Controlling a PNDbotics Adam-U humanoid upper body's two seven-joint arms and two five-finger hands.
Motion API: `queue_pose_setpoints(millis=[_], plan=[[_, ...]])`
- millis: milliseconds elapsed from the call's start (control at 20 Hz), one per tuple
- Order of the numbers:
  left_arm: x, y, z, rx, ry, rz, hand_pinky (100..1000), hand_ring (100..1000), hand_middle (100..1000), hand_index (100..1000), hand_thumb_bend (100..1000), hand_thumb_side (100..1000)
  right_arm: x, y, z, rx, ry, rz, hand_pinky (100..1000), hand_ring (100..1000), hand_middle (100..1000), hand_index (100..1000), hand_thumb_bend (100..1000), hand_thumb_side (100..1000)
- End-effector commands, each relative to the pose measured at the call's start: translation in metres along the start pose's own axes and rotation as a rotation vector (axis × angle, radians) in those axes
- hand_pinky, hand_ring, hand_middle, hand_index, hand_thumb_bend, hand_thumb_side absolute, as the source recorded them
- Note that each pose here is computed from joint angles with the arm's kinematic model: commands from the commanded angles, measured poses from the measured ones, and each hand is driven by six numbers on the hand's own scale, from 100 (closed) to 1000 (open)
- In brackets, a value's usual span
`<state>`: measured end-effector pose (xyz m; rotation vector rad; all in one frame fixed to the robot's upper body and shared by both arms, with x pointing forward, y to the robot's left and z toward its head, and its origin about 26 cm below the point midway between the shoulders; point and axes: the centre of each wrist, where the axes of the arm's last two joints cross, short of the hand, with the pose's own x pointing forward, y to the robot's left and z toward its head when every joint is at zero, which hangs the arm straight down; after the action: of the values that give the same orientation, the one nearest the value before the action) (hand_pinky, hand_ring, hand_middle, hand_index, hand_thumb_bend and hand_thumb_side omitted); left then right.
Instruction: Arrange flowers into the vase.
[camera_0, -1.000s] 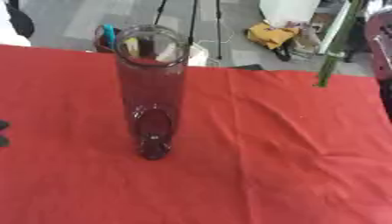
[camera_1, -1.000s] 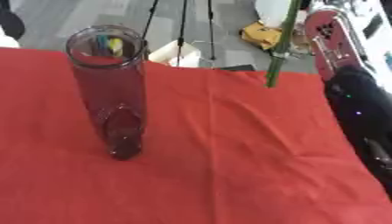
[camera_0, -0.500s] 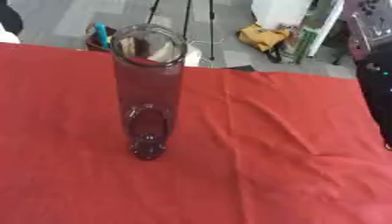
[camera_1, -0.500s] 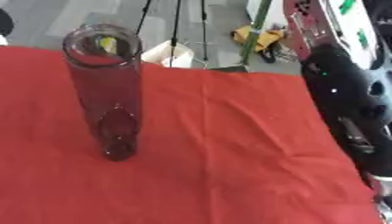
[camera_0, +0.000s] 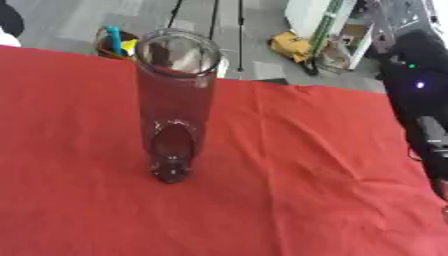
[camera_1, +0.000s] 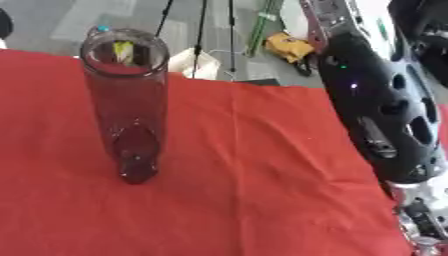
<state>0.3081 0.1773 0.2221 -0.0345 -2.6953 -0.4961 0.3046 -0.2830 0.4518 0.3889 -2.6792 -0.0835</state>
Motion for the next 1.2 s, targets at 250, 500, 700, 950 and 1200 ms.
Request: queue_pose_setpoints(millis=[250, 500, 700, 950, 1200], plan=[[0.006, 0.005, -0.005, -0.015, -0.027, -0.017, 620, 453, 649, 787, 118, 1000, 0.010, -0.001, -0.010, -0.009, -0.008, -0.027, 100, 100, 100, 100, 100, 587], [0.006, 0.006, -0.006, -0.013, -0.027, -0.026, 620, 452, 650, 787, 117, 1000, 0.011, -0.001, -0.013, -0.014, 0.003, -0.044, 100, 100, 100, 100, 100, 584], [0.006, 0.006, -0.007, -0.011, -0.029, -0.024, 620, 452, 650, 786, 117, 1000, 0.017, -0.007, -0.007, -0.023, -0.013, -0.038, 100, 100, 100, 100, 100, 575], [0.006, 0.004, -0.007, -0.015, -0.026, -0.015, 620, 452, 650, 786, 117, 1000, 0.022, -0.004, -0.003, -0.023, -0.057, -0.011, 100, 100, 100, 100, 100, 571], [0.006, 0.003, -0.007, -0.020, -0.022, -0.010, 619, 451, 650, 786, 117, 1000, 0.021, 0.002, -0.002, -0.012, -0.086, 0.002, 100, 100, 100, 100, 100, 571]])
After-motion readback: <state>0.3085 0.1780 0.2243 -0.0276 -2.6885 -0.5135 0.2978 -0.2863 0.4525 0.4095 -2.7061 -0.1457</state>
